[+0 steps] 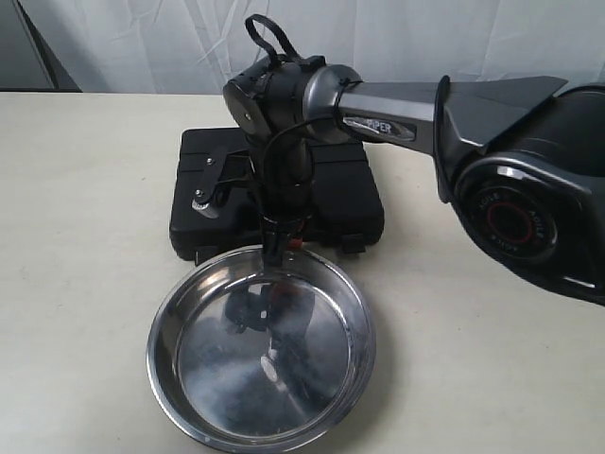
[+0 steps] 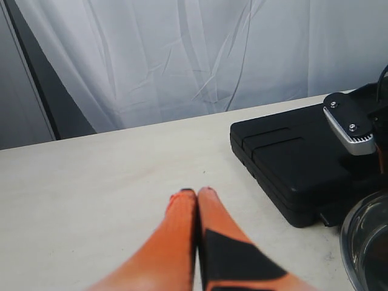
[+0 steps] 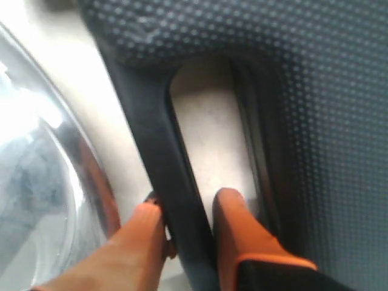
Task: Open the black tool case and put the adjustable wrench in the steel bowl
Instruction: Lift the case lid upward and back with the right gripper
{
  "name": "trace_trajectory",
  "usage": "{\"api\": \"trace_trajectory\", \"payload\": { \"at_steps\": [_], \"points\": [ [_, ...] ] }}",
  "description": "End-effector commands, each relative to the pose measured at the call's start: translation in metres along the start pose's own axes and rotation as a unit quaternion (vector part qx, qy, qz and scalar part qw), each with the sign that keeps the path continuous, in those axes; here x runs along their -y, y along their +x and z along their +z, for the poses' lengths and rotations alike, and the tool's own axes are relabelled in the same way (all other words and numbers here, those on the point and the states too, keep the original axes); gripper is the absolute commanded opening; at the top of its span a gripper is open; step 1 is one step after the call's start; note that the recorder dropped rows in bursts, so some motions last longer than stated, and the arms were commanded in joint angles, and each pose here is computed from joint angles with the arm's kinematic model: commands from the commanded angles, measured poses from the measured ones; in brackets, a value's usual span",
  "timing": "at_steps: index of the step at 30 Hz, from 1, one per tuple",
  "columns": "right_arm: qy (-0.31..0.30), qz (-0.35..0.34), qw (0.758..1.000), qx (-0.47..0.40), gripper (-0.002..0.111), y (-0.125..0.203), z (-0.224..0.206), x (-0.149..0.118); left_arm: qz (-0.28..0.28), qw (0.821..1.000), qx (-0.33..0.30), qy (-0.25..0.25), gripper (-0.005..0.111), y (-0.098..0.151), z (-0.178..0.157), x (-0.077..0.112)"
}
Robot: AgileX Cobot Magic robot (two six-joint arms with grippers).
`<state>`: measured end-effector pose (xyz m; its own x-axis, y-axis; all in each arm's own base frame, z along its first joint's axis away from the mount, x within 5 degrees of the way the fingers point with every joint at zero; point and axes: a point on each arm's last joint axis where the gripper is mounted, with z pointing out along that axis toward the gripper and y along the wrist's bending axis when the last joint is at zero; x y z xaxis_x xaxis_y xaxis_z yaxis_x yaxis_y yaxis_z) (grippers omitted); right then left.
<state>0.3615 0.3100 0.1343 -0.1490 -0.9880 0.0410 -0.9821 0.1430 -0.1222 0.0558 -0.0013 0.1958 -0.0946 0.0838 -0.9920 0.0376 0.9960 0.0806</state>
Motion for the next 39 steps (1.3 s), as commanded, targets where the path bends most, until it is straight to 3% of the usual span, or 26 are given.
{"api": "trace_trajectory", "payload": {
  "at_steps": [1,22,34,39],
  "points": [
    [-0.008,0.009,1.0,-0.012,0.0,0.004,-0.002,-0.001,-0.002,1.0,0.002,0.002,0.0,-0.001,0.0,0.0],
    [0.039,0.042,0.997,0.044,0.0,0.011,-0.067,0.004,-0.002,1.0,0.002,0.002,0.0,-0.001,0.0,0.0],
    [0.185,0.121,0.969,0.107,0.0,0.019,-0.116,0.025,-0.002,1.0,0.002,0.002,0.0,-0.001,0.0,0.0],
    [0.211,0.129,0.959,0.139,0.0,0.02,-0.131,0.028,-0.002,1.0,0.002,0.002,0.0,-0.001,0.0,0.0]
  ]
}}
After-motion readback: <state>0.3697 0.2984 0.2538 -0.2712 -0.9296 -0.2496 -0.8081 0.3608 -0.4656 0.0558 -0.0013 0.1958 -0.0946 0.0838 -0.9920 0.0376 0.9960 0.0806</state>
